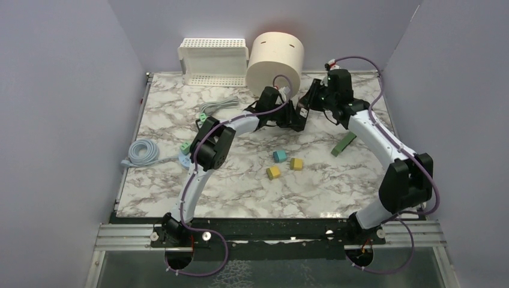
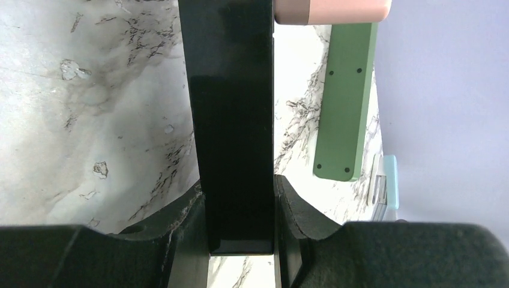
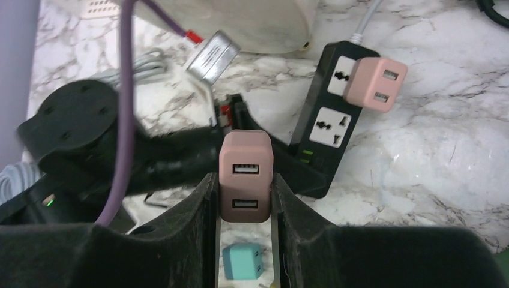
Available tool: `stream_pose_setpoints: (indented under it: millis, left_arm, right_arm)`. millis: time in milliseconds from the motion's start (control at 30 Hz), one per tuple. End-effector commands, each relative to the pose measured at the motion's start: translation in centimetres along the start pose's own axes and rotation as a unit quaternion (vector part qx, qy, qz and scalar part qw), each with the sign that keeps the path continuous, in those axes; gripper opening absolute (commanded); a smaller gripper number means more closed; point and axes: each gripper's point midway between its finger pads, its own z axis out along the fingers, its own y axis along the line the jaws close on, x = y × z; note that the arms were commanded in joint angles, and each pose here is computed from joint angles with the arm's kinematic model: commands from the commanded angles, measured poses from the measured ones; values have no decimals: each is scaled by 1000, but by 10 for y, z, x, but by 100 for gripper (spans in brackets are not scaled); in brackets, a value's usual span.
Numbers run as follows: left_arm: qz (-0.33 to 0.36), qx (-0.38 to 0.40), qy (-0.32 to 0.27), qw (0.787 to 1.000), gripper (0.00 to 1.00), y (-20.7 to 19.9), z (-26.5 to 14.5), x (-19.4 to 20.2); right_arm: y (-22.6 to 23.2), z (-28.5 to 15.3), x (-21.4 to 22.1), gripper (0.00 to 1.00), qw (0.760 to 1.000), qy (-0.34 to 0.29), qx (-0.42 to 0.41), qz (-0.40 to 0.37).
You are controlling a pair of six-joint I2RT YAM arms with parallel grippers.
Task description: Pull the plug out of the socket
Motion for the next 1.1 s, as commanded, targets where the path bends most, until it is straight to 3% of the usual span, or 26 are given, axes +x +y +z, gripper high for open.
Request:
stream_pose_setpoints:
  millis: [0, 233, 367, 633, 833, 1067]
  left_arm:
    - [28, 45, -24, 998, 0, -26, -5, -29]
    - [40, 51, -25, 998, 0, -13, -21, -40]
    - [47, 61, -26, 997, 0, -14, -26, -42]
    - [62, 70, -18, 995, 0, -20, -34, -37]
    - [65, 73, -21, 995, 0, -24, -43, -41]
    - [78, 52, -18, 995, 0, -14, -56, -44]
  right_arm:
    - [26, -34, 8, 1, 996, 0, -85, -37]
    - [62, -71, 70, 1, 965, 32, -246, -86]
    - [81, -66, 112, 1, 961, 76, -243, -110]
    - [114, -38, 168, 1, 959, 122, -248, -60]
    - [152, -13, 222, 1, 943, 189, -265, -71]
    - [180, -17, 256, 1, 930, 220, -289, -62]
